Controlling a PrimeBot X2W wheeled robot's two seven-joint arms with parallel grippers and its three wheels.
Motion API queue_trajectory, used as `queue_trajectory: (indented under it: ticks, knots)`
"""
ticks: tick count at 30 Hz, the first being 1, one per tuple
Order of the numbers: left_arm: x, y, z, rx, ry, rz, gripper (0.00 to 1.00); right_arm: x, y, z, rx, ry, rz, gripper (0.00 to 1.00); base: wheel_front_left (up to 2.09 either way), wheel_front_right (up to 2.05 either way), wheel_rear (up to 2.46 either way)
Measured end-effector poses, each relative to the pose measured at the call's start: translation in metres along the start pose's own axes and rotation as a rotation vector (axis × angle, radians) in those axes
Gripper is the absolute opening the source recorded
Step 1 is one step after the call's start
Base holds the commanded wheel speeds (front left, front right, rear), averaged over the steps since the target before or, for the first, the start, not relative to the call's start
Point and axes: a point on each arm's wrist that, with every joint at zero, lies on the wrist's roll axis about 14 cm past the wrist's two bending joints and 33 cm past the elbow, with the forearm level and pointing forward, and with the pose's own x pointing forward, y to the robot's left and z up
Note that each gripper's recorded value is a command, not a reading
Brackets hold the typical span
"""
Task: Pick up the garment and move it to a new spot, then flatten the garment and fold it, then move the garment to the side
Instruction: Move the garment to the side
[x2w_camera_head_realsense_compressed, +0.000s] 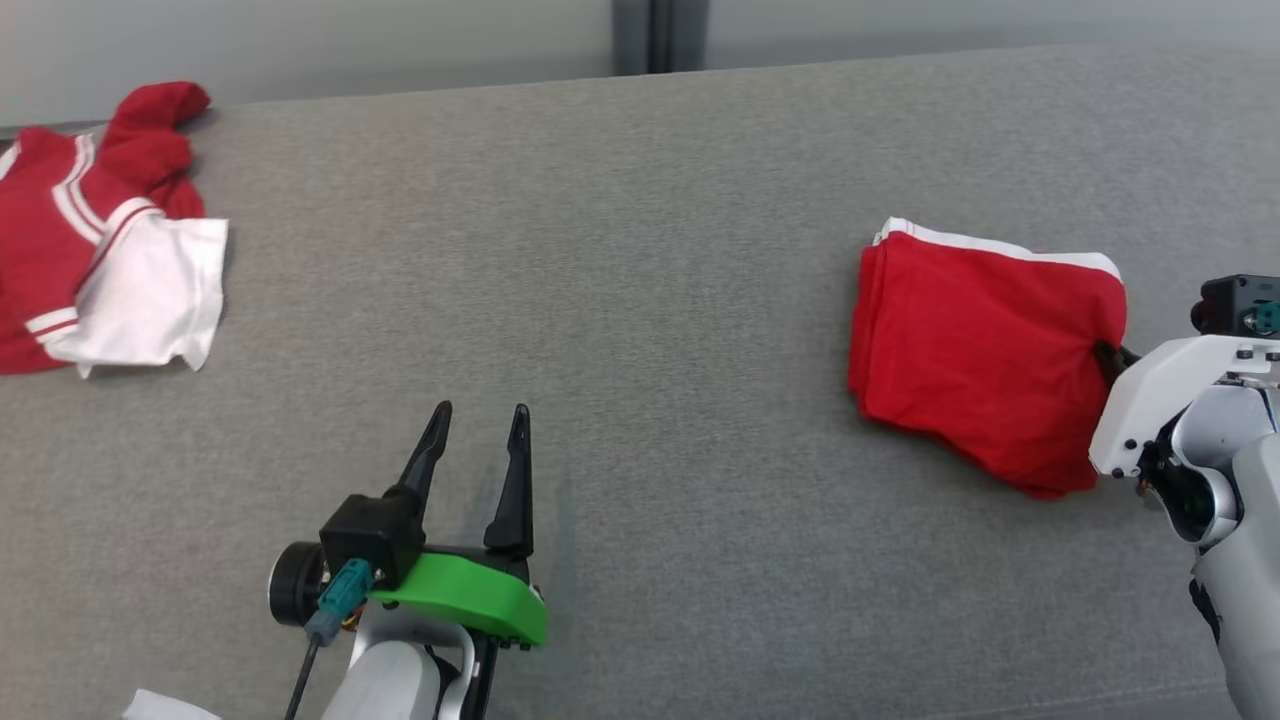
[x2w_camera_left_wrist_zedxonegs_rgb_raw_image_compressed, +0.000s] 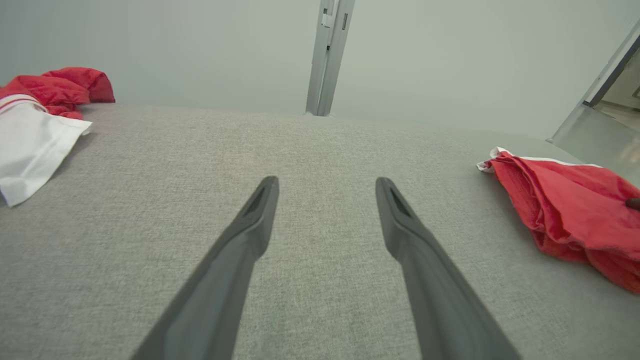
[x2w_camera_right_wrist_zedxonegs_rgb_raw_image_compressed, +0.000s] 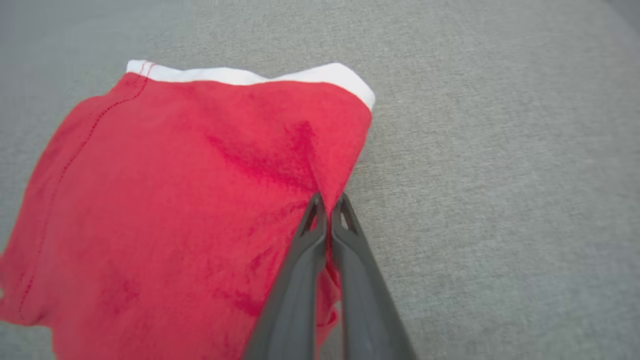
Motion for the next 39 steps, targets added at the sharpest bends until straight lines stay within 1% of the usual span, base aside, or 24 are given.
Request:
queue_trajectory:
  ticks: [3,7,11,14,18,25,31,33,35,38,39]
  knots:
    - [0.016,-0.021,-0.002,0.008,0.01,-0.078,1.0,-0.014,-0.028,0.0,0.042,-0.039,-0.07,0.0,0.0,0.0,0.0]
    - [0.033,-0.05,-0.006,0.007,0.022,-0.176,1.0,-0.027,-0.049,-0.003,0.088,-0.069,-0.129,0.0,0.0,0.0,0.0]
    - [0.045,-0.073,-0.012,0.004,0.036,-0.25,1.0,-0.035,-0.073,-0.004,0.074,-0.095,-0.202,0.0,0.0,0.0,0.0]
    - [0.052,-0.077,-0.021,-0.003,0.057,-0.269,1.0,-0.029,-0.075,0.001,0.065,-0.115,-0.217,0.0,0.0,0.0,0.0]
    - [0.058,-0.07,-0.033,-0.009,0.085,-0.26,1.0,-0.019,-0.088,0.011,-0.01,-0.115,-0.256,0.0,0.0,0.0,0.0]
    - [0.066,-0.05,-0.036,-0.007,0.085,-0.215,1.0,0.006,-0.106,0.046,-0.113,-0.129,-0.297,0.0,0.0,0.0,0.0]
    - [0.067,-0.028,-0.038,0.005,0.086,-0.166,1.0,0.019,-0.136,0.069,-0.202,-0.115,-0.369,0.0,0.0,0.0,0.0]
    - [0.067,-0.02,-0.04,0.012,0.089,-0.149,1.0,0.022,-0.15,0.077,-0.22,-0.118,-0.403,0.0,0.0,0.0,0.0]
    - [0.067,-0.014,-0.042,0.015,0.095,-0.134,1.0,0.026,-0.158,0.083,-0.215,-0.126,-0.423,0.0,0.0,0.0,0.0]
    - [0.067,-0.004,-0.046,0.02,0.106,-0.111,1.0,0.032,-0.167,0.087,-0.249,-0.13,-0.449,0.0,0.0,0.0,0.0]
    - [0.067,-0.001,-0.047,0.022,0.109,-0.104,1.0,0.033,-0.171,0.087,-0.25,-0.129,-0.462,0.23,0.0,0.0,0.0]
